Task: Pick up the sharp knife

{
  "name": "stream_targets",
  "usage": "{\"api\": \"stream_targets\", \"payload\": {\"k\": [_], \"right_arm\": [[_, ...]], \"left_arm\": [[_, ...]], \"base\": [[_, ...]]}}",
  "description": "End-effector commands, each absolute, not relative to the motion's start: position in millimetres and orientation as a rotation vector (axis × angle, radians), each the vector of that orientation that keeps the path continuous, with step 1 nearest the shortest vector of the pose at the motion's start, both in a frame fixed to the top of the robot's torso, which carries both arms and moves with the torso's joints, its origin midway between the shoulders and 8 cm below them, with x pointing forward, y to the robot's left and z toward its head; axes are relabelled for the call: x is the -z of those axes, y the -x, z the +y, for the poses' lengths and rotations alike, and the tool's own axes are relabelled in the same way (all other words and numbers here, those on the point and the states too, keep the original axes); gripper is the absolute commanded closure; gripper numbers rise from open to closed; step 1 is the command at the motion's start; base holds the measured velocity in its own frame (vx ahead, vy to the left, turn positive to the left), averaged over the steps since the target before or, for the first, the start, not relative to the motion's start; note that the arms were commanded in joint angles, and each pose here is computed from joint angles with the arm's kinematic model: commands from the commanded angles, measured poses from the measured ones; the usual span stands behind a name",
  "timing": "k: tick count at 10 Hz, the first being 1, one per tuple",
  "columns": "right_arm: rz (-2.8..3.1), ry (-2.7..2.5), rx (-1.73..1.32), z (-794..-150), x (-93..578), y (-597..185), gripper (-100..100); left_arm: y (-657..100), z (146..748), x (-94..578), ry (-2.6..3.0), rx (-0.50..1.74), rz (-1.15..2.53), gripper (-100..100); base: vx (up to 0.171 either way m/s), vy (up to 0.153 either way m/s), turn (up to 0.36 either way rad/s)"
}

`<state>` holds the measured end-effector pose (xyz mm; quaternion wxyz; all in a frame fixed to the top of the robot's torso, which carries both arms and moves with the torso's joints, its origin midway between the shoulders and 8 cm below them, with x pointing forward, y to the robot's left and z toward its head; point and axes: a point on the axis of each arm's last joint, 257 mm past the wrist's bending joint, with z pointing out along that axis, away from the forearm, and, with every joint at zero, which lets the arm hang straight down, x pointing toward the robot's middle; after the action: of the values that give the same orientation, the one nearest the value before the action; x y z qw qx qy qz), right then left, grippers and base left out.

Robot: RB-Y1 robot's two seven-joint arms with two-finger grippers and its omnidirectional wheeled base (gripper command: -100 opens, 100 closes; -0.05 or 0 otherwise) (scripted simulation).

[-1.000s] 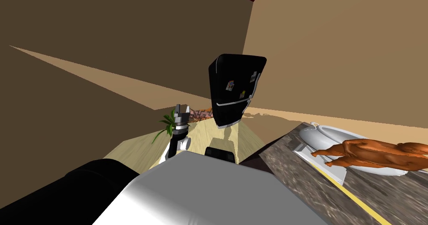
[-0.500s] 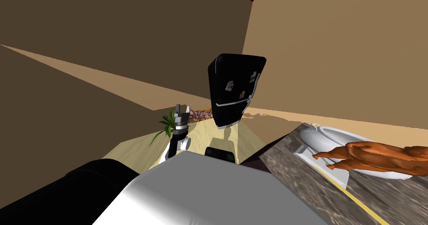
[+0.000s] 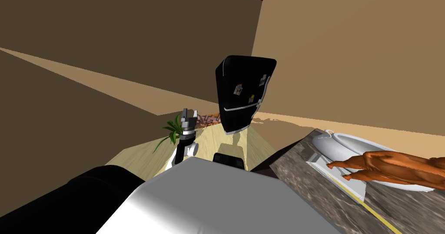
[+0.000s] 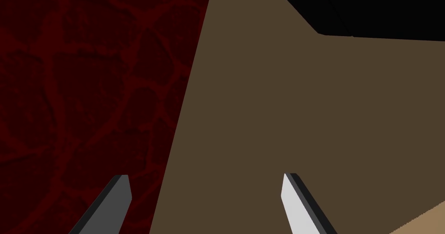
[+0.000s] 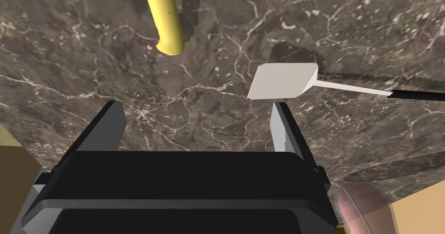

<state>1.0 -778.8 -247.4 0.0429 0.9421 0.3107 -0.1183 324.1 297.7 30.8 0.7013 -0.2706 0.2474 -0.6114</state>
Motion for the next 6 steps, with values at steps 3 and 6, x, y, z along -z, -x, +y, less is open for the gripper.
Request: {"api": "stream_targets", "payload": {"k": [3, 6], "right_arm": [[0.927, -2.983, 0.277, -751, 259, -2, -100], [0.911, -3.061, 0.197, -730, 268, -7, -100]], "left_arm": [[-324, 298, -31, 0.602, 1.361, 0.551, 0], [-324, 298, -31, 0.602, 1.361, 0.551, 0]], "base": [[0.016, -0.007, -0.006], [0.04, -0.021, -0.008]]}}
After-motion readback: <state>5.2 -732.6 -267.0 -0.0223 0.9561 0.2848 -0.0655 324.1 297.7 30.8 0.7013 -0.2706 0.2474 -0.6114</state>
